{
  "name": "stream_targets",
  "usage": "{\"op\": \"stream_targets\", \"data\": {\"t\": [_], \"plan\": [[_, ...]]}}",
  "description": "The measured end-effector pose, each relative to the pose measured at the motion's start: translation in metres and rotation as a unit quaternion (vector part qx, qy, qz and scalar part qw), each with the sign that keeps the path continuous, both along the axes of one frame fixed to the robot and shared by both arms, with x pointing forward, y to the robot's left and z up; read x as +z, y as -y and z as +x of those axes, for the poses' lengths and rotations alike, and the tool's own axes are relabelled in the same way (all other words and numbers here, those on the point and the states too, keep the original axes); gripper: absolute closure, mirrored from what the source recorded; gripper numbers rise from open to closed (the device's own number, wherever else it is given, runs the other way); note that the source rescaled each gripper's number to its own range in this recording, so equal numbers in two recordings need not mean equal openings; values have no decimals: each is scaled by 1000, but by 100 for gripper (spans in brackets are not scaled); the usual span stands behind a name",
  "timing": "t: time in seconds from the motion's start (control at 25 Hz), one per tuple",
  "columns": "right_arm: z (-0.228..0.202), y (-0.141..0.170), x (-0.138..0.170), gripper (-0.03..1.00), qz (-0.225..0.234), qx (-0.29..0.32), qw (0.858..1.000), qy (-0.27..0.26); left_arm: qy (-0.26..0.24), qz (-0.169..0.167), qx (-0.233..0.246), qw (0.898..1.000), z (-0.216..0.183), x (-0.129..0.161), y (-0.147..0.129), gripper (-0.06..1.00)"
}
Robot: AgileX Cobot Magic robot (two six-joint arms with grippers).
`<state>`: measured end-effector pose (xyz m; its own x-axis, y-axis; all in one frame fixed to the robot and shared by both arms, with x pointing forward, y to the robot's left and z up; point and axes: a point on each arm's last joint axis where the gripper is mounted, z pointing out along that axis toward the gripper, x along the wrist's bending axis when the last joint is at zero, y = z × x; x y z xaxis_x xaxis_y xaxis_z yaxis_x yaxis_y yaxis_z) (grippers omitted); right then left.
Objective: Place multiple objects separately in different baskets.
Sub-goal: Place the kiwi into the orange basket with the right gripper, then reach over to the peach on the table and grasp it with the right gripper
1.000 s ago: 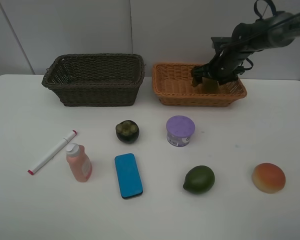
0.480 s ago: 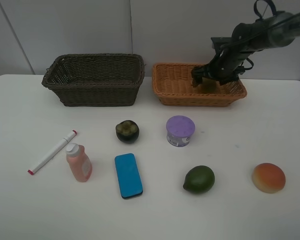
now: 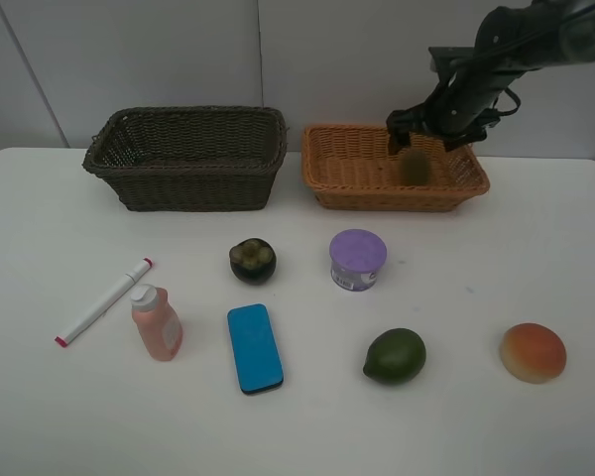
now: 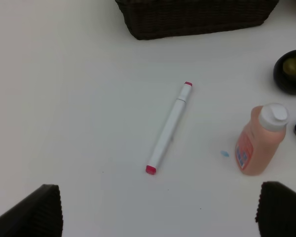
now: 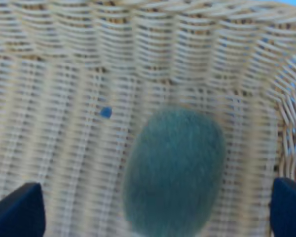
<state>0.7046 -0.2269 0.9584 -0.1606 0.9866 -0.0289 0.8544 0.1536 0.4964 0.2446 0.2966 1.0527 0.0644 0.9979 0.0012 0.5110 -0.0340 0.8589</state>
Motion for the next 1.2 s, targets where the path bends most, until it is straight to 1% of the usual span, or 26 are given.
{"op": "stream_targets", "data": {"t": [0.2, 0.28, 0.44, 0.68, 0.8, 1.0, 1.2], "plan": [[-14, 3, 15, -3, -10, -2, 999, -46, 0, 0, 0, 1000, 0, 0, 0, -6], [-21, 4, 19, -3, -18, -2, 997, -74, 0, 0, 0, 1000, 0, 0, 0, -6], [-33, 8, 31, -3, -35, -3, 993, -110, 0, 0, 0, 1000, 0, 0, 0, -6], [-49, 12, 63, -3, -40, -5, 993, -115, 0, 0, 0, 1000, 0, 0, 0, -6], [-58, 16, 74, -3, -58, -6, 990, -129, 0, 0, 0, 1000, 0, 0, 0, -6], [-70, 20, 82, -3, -71, -9, 985, -155, 0, 0, 0, 1000, 0, 0, 0, -6], [-95, 24, 82, -3, -72, -6, 985, -155, 0, 0, 0, 1000, 0, 0, 0, -6]]}}
